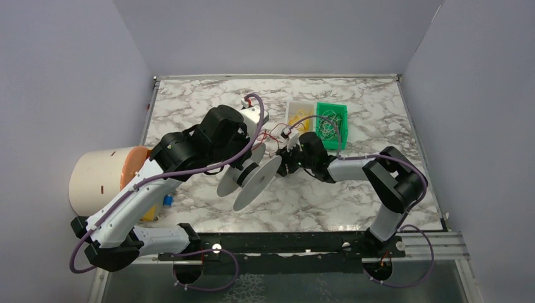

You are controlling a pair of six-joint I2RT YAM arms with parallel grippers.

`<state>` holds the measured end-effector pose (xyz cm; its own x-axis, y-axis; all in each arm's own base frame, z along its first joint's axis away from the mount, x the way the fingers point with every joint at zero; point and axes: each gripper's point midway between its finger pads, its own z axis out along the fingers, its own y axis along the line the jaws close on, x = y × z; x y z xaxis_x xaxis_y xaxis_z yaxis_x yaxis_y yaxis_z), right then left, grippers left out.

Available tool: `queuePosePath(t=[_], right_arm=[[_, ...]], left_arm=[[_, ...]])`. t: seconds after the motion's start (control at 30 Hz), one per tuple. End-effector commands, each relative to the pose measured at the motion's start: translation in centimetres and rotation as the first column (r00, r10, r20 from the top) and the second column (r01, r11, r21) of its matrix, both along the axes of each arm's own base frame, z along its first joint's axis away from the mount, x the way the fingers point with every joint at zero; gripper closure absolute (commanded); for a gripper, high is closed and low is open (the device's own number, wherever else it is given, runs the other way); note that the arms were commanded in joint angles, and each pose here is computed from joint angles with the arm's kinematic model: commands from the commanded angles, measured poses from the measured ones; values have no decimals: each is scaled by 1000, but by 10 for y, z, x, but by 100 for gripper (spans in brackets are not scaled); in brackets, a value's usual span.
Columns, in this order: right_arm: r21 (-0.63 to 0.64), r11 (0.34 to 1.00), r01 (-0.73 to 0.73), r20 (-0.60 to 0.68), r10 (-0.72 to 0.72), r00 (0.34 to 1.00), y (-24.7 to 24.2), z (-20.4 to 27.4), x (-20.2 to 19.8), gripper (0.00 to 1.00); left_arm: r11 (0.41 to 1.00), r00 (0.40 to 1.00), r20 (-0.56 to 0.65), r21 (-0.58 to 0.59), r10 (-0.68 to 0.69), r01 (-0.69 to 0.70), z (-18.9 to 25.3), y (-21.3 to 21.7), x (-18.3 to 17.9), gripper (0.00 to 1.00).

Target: Wrap the cables

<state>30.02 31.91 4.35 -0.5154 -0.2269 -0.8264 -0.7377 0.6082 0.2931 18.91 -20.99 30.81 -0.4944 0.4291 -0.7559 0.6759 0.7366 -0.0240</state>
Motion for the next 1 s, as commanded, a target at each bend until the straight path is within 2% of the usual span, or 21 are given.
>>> queuePosePath(t=[0.0,0.1,0.27,0.4,0.53,0.77,0.97], right_arm=[[11,999,-37,6,37,999,3,-4,-1,48],[4,999,-34,-3,34,999,-1,-7,-6,64],[-11,1000,-10,0,10,1000,-13,-4,-15,98],[-14,995,99,12,-99,995,-36,6,-20,99],[15,979,206,32,-206,978,-58,22,-35,99],[56,967,248,32,-250,968,-76,41,-67,99],[62,961,269,12,-270,963,-88,42,-86,99]], left_arm=[[997,998,57,-72,12,-8,26,-4,3,100],[997,998,64,-74,21,-16,28,-3,5,100],[997,997,77,-69,32,-26,30,-2,8,100],[996,993,97,-62,67,-61,31,2,14,100],[987,979,155,-109,132,-116,47,7,23,100],[950,956,226,-290,186,-116,90,1,27,100],[883,938,255,-459,232,-94,128,-2,24,100]])
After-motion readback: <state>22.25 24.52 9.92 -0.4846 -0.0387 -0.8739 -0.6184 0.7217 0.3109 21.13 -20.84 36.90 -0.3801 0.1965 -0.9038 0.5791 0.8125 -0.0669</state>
